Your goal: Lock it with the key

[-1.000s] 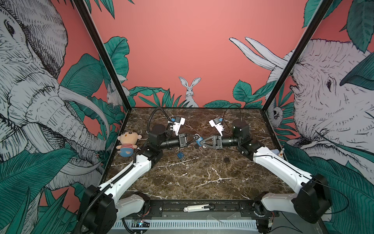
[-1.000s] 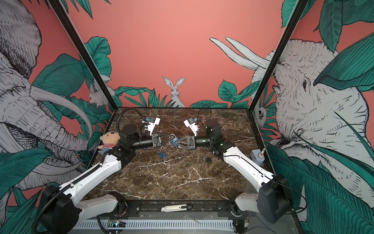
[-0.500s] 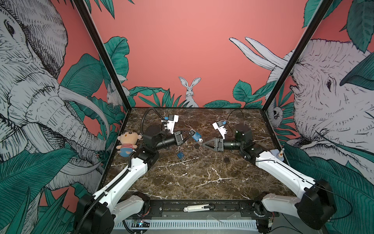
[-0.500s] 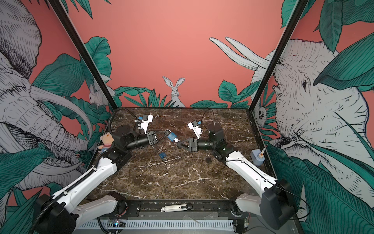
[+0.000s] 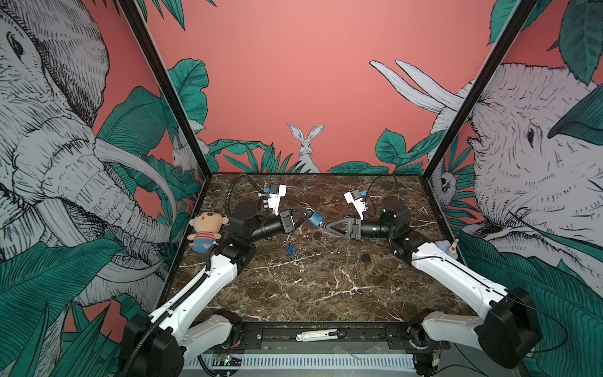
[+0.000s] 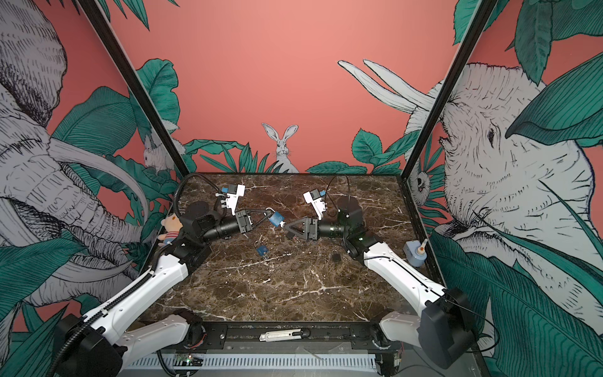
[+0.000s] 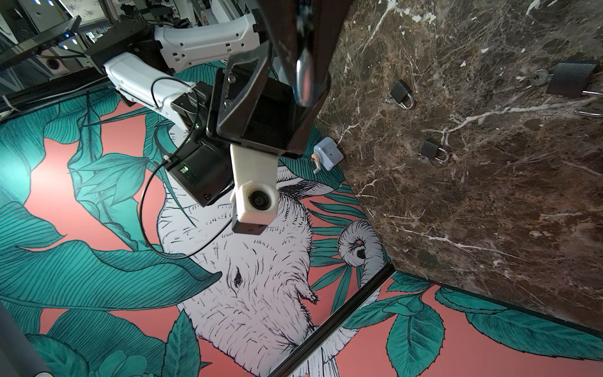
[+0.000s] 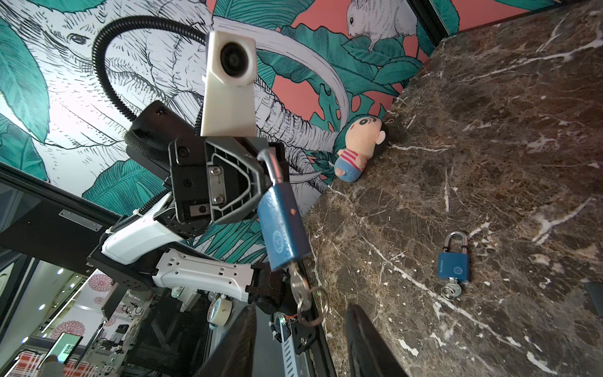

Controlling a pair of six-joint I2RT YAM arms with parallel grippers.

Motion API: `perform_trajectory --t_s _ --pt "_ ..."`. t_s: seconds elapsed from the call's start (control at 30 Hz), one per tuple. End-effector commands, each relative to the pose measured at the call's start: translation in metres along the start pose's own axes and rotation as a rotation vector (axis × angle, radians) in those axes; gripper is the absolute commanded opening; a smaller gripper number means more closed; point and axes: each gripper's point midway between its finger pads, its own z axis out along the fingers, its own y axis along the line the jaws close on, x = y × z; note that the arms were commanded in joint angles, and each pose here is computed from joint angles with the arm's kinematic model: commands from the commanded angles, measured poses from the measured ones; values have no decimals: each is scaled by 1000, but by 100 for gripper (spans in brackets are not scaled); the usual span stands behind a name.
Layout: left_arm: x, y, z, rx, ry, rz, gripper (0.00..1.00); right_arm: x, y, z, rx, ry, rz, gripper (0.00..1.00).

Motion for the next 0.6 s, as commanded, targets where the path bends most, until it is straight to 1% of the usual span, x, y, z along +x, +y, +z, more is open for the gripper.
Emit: perform_trajectory --t_s 0.0,0.23,0.57 --pt "-9 -16 -3 48 -32 40 0 -16 16 1 -60 -28 -56 42" --pt "-9 -12 -1 41 -32 34 0 -17 16 6 -76 -17 -49 28" --pt "-11 -6 1 21 -42 26 0 -12 16 11 -89 2 -41 21"
